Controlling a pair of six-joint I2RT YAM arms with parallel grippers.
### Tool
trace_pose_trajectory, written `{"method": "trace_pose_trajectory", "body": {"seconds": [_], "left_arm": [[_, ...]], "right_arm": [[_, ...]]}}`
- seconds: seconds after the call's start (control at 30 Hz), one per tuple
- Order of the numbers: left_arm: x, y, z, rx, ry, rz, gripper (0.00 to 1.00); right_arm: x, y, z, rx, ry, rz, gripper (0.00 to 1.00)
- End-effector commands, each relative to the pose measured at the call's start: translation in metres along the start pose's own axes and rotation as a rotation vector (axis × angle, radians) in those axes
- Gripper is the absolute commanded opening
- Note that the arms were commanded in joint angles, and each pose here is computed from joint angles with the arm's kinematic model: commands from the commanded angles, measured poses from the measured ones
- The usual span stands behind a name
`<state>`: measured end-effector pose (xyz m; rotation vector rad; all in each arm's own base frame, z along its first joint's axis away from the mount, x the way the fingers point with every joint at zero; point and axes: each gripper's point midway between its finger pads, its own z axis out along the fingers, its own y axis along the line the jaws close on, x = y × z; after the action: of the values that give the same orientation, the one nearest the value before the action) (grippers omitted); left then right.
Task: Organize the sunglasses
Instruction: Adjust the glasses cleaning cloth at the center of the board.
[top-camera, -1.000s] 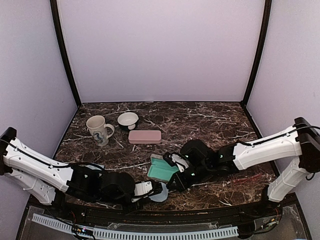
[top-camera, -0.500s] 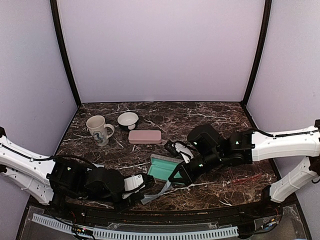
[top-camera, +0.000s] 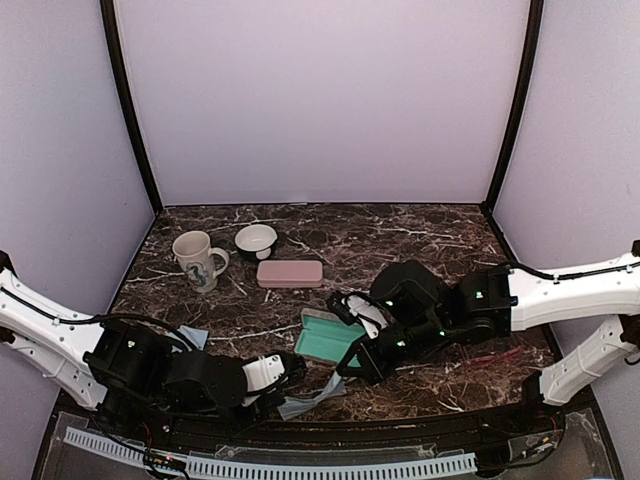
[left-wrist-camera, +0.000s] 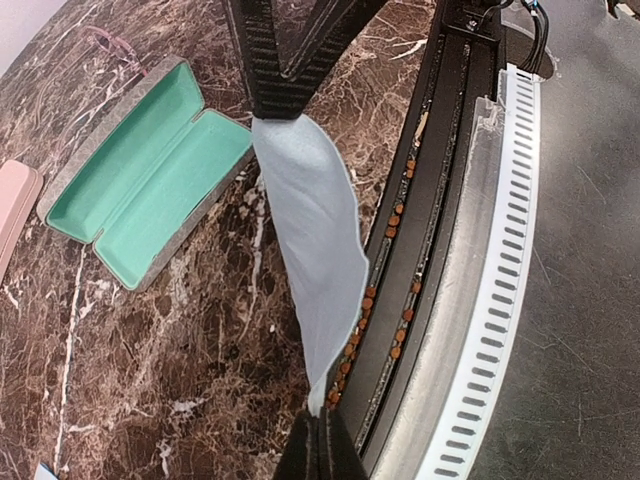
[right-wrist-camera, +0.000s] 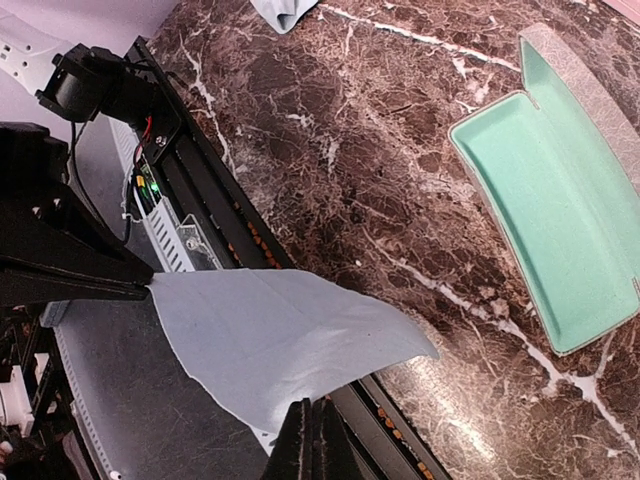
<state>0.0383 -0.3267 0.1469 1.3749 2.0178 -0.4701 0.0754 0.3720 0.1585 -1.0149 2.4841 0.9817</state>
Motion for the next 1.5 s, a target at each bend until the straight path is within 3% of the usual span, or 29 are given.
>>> {"method": "trace_pose_trajectory", "body": {"seconds": [0.0,0.6,1.1,1.27,1.47], "left_arm": [[-0.005,0.002,-0.009,-0.023,-0.006,-0.030,0.00],[0.038,0.051,-0.003,-0.191,0.070,-0.170,0.00],[0.041,0.083,-0.004,-0.261,0.068,-0.215,0.00],[0.040,0.081,0.001,-0.253,0.060,-0.215,0.00],[0.046,0.093,0.009,-0.272,0.051,-0.314,0.00]], "right_arm": [[-0.010,0.009,-0.006,-0.017,-0.050,0.017,0.00],[-0.034,-0.021,0.038,0.054,-0.069,0.105,0.00],[-0.062,-0.038,0.067,0.046,-0.077,0.092,0.00],[-0.056,-0.039,0.075,0.018,-0.083,0.111,0.22],[-0.038,-0.046,0.091,-0.020,-0.062,0.151,0.35]]}}
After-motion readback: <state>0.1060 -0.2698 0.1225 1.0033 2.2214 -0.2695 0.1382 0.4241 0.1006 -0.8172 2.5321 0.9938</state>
